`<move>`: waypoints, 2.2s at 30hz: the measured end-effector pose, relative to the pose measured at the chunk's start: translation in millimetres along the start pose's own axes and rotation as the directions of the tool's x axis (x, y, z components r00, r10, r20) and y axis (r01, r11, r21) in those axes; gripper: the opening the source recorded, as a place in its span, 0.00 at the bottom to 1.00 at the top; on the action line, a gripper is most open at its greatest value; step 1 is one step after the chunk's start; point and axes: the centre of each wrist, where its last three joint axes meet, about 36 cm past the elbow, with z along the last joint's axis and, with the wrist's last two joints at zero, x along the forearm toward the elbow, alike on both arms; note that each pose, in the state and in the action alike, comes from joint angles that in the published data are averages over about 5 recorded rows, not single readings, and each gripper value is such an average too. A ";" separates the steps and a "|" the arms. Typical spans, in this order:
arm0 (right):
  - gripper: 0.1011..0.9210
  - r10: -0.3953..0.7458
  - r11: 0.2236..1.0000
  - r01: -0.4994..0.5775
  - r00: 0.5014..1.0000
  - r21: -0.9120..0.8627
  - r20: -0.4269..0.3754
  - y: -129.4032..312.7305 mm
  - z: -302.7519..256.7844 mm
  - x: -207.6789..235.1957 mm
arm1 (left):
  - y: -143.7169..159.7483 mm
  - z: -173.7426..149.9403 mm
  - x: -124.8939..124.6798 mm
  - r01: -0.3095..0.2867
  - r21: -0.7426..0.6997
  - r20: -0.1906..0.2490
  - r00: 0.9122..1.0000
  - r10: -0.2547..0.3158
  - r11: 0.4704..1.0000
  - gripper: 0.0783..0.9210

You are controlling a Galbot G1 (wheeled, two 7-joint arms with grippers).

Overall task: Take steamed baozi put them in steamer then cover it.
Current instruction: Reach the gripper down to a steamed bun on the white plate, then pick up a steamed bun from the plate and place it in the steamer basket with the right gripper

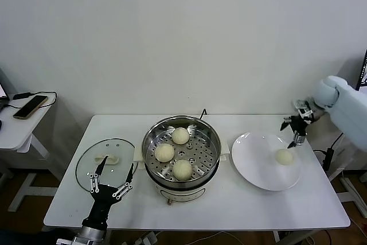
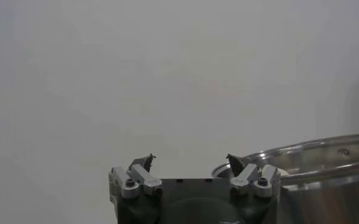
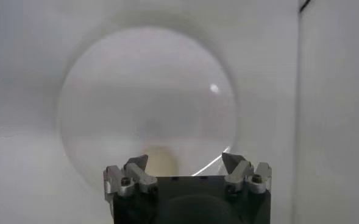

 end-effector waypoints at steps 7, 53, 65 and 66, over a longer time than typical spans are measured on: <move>0.88 -0.028 0.999 0.027 1.000 -0.042 -0.014 7.4 9.9 -36.8 | 0.9 1.4 1.1 0.002 -0.002 -0.002 1.000 -0.002 1.000 0.88; 0.66 -0.002 0.994 -0.005 0.998 0.111 0.064 -29.2 -90.9 82.2 | 0.2 -4.0 -1.5 -0.012 -0.003 0.012 1.000 0.012 1.000 0.88; 0.66 -0.072 0.952 0.020 0.984 0.305 0.163 -15.8 -249.2 145.0 | -1.9 -6.2 -1.9 -0.013 0.001 0.017 1.000 0.013 1.000 0.88; 0.66 -0.081 0.948 0.026 0.983 0.316 0.163 -13.6 -259.9 145.0 | -2.1 -6.2 -2.0 -0.013 0.001 0.017 1.000 0.013 1.000 0.88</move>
